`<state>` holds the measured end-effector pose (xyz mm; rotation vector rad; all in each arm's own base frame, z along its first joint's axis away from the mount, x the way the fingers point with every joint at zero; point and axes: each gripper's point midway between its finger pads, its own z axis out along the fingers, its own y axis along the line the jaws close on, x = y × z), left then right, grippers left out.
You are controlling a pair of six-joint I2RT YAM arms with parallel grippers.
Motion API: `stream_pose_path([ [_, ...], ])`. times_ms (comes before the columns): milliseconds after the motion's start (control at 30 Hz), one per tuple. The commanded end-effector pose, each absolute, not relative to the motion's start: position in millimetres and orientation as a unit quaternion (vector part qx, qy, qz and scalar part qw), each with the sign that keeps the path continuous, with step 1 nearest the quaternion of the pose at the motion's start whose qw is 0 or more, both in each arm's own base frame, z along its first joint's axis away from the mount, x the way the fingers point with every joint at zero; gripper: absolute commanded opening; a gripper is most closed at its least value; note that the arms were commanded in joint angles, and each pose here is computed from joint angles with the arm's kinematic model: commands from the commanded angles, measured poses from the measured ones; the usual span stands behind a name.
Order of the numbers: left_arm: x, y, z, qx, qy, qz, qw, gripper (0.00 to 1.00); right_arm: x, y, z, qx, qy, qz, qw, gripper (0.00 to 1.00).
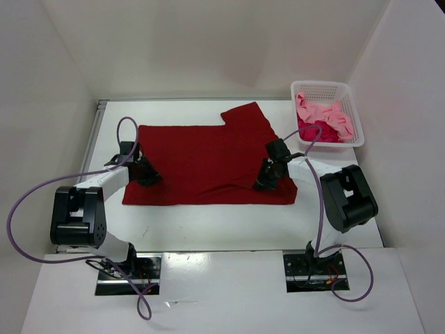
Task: Fold and stack the t-shirts
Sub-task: Fold the flattened tshirt in 1/3 of the way
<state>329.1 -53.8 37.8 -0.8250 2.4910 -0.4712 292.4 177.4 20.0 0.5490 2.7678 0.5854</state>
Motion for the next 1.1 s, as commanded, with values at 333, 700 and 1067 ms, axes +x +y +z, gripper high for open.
stream_pose_path([
  [333, 341, -33, 48, -0.314, 0.897, -0.149, 0.275, 0.27, 354, 213, 62, 0.154, 0.946, 0.244, 0.147, 0.07],
  [700, 350, -39, 74, -0.312, 0.885, -0.175, 0.297, 0.27, 427, 274, 83, 0.112, 0.937, 0.286, 0.168, 0.07],
  [1067, 351, -37, 99, -0.317, 0.872, -0.182, 0.326, 0.28, 432, 308, 91, 0.087, 0.933, 0.3, 0.18, 0.49],
])
